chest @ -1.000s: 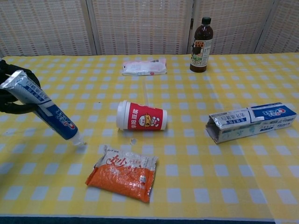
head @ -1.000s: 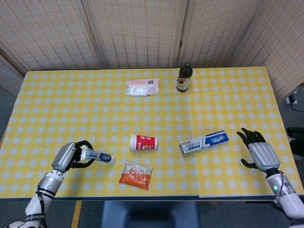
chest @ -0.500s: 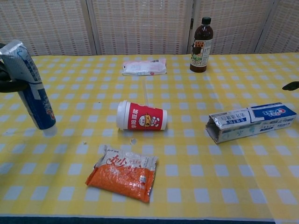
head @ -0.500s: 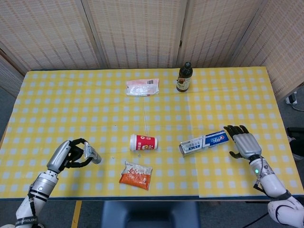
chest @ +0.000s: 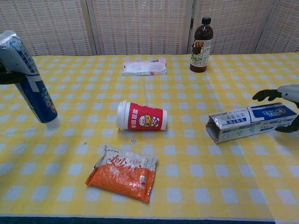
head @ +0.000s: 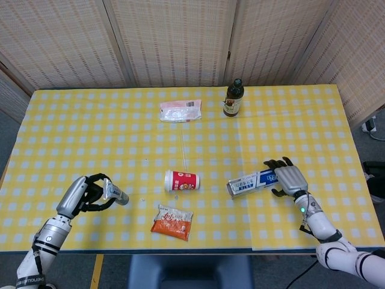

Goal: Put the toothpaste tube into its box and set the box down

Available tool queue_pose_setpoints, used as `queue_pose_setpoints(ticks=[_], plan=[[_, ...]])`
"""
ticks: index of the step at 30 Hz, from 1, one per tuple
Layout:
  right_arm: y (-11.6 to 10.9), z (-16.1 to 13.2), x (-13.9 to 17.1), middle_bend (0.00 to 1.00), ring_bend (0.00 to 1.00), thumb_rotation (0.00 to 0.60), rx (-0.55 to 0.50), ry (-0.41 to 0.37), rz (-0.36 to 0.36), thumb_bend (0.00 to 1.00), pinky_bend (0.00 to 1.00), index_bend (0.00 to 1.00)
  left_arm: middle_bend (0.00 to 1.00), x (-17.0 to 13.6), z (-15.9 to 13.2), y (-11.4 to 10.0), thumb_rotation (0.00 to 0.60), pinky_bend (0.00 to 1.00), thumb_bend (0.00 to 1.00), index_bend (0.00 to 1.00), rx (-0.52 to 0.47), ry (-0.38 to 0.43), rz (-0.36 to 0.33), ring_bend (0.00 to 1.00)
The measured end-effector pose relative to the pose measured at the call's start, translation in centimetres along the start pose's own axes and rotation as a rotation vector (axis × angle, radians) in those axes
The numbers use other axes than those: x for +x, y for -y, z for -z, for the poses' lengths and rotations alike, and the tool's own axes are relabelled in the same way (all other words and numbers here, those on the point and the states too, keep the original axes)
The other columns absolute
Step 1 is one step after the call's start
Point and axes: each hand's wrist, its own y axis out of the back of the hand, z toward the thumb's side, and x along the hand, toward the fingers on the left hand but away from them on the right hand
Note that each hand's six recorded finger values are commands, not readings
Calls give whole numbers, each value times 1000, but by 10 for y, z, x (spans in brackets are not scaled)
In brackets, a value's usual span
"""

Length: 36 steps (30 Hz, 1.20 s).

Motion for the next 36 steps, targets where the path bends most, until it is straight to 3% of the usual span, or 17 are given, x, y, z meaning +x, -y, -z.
queue_pose_setpoints(ticks=[5, 11, 16, 28, 36], plan=[[1, -11, -6, 254, 231, 600, -8, -15, 26, 325, 105, 269, 1000, -1, 1, -2, 600, 1000, 557, 749, 0, -3, -7, 1000], [0, -20, -9, 321, 304, 600, -4, -24, 83, 325, 299, 351, 1000, -2, -1, -7, 600, 1000, 558, 748, -15, 2, -26, 1000], [8, -22, -11, 360, 361, 600, 14, -28, 59, 324, 440, 399, 1000, -2, -4, -17, 600, 1000, 557, 749, -57, 9, -50, 1000], [2, -25, -8, 416, 402, 600, -66, -48, 90, 325, 479, 467, 1000, -5, -18, -35, 600, 1000, 557, 748, -126, 20, -54, 1000], [-9, -27, 1, 431, 420, 600, -230, -74, 126, 324, 484, 483, 1000, 2, -32, -46, 600, 1000, 557, 749, -185, 29, -61, 1000]])
